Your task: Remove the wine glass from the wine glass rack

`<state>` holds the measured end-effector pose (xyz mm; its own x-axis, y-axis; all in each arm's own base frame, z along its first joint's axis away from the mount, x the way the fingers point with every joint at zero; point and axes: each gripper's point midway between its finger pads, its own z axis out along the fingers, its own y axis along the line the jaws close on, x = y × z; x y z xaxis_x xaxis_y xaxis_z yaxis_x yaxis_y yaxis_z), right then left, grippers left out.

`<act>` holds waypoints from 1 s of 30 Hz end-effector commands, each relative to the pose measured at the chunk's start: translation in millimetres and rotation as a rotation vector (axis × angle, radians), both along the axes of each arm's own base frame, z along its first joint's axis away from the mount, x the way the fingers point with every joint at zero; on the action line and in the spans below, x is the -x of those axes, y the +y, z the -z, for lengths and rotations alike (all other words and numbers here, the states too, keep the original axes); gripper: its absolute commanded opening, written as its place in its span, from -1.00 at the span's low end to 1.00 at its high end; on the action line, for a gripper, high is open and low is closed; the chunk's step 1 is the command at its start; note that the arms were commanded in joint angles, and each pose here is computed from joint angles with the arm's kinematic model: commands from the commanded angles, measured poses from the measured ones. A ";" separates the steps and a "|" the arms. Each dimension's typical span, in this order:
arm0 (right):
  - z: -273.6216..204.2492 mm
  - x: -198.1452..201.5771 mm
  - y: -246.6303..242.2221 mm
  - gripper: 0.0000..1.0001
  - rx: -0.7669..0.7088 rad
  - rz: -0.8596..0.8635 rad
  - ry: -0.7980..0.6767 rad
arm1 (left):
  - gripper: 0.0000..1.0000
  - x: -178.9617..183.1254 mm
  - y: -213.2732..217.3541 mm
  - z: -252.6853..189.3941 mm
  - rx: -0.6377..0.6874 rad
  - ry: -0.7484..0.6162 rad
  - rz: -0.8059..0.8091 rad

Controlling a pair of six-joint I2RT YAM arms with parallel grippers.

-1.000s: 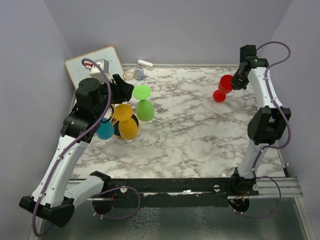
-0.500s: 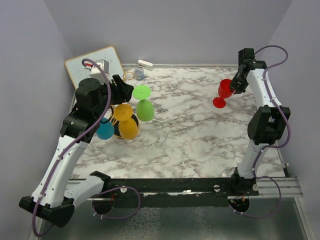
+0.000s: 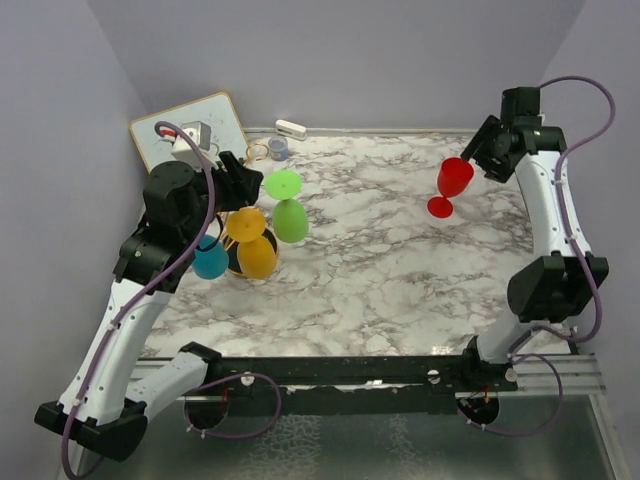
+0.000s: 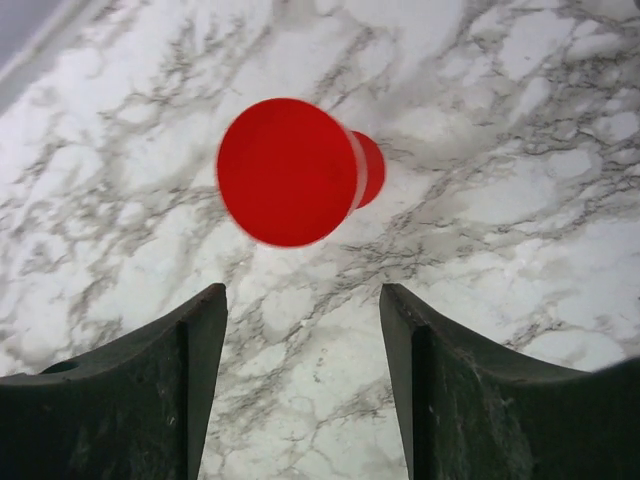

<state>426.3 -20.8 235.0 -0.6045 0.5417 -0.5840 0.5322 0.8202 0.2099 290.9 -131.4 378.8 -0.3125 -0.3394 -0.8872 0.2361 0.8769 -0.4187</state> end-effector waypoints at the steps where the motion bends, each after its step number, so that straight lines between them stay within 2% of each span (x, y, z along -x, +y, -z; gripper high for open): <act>1: -56.9 6.7 46.6 0.26 -0.128 -0.221 -0.231 | 0.07 7.0 10.7 -12.4 0.020 -0.045 -0.047; 3: -77.3 16.2 90.4 0.29 -0.244 -0.395 -0.338 | 0.07 8.8 12.9 -11.6 0.025 -0.053 -0.055; 6: -107.0 41.3 180.9 0.40 -0.388 -0.686 -0.452 | 0.07 12.1 13.1 -8.4 0.035 -0.059 -0.051; 8: -115.8 63.5 249.1 0.45 -0.448 -0.878 -0.460 | 0.07 14.7 13.8 -7.5 0.040 -0.062 -0.051; 11: -119.8 92.1 323.8 0.45 -0.505 -1.054 -0.437 | 0.07 19.2 17.2 -7.6 0.040 -0.062 -0.059; 14: -124.6 98.6 351.3 0.45 -0.558 -1.089 -0.444 | 0.07 25.3 22.0 -10.0 0.040 -0.063 -0.072; 23: -123.1 100.4 374.6 0.40 -0.720 -1.103 -0.434 | 0.07 39.3 31.1 -16.2 0.063 -0.082 -0.095; 30: -111.6 100.0 390.9 0.27 -0.758 -1.119 -0.398 | 0.07 39.9 28.6 -10.0 0.066 -0.062 -0.085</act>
<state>329.0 355.0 349.2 -0.7676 0.1628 -0.6199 -0.5063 0.4390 0.7423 251.4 -103.9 395.6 -0.2082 -0.4183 -0.8841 0.2091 0.8640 -0.4580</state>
